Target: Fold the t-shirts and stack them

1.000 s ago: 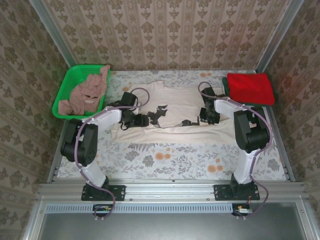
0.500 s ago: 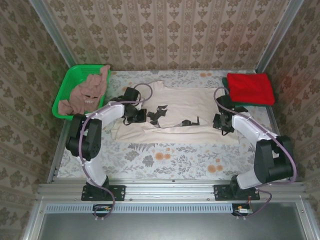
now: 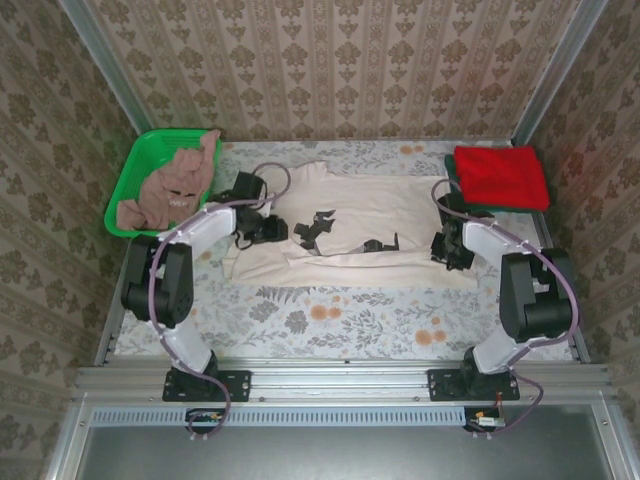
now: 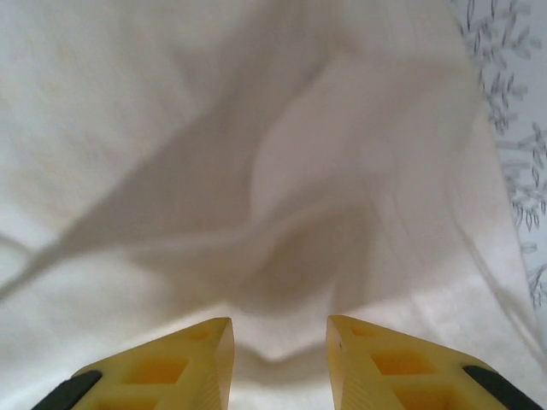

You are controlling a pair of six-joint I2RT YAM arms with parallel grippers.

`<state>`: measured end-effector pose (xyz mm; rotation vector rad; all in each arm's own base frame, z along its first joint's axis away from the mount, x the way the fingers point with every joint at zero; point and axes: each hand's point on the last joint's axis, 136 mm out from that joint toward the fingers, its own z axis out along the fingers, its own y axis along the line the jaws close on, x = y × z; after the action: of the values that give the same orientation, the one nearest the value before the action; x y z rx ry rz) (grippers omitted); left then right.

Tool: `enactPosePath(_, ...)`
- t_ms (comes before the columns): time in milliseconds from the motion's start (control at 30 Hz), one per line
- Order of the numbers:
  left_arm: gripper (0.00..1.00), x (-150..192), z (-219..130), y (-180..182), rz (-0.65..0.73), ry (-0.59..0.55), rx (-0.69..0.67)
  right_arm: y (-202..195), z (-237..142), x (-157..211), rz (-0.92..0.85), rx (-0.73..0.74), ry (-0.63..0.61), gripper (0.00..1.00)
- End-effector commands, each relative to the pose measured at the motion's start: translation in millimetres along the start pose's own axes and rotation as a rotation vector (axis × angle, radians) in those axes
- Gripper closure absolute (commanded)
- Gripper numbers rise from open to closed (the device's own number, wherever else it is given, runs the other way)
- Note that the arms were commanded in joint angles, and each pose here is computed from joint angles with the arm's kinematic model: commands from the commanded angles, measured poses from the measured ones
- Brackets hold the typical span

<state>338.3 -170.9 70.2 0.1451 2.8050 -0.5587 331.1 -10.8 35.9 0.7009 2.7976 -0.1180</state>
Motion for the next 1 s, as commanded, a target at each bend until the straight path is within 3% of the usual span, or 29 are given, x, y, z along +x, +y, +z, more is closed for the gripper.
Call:
enactPosePath(0, 0.52, 0.2, -5.4, -4.1, 0.019, -0.041, 0.006, -6.9, 13.6, -9.4, 0.011, 0.045, 0.037, 0.66)
enactPosePath(200, 0.43, 14.5, 12.7, -1.8, 0.058, 0.009, -0.001, -23.6, 28.8, -5.8, 0.034, 0.122, 0.096, 0.67)
enactPosePath(533, 0.42, 10.4, 32.2, 3.5, 0.03, 0.029, 0.0, -33.9, -21.8, 17.9, 0.051, 0.017, -0.007, 0.61)
enactPosePath(667, 0.42, 12.2, 34.5, 9.0, -0.004, 0.033, 0.004, -38.4, -11.1, 42.2, 0.046, 0.013, 0.038, 0.6)
enactPosePath(967, 0.42, 14.5, 34.3, 11.8, -0.019, 0.041, 0.014, -37.3, 15.1, 42.8, 0.053, 0.036, 0.112, 0.6)
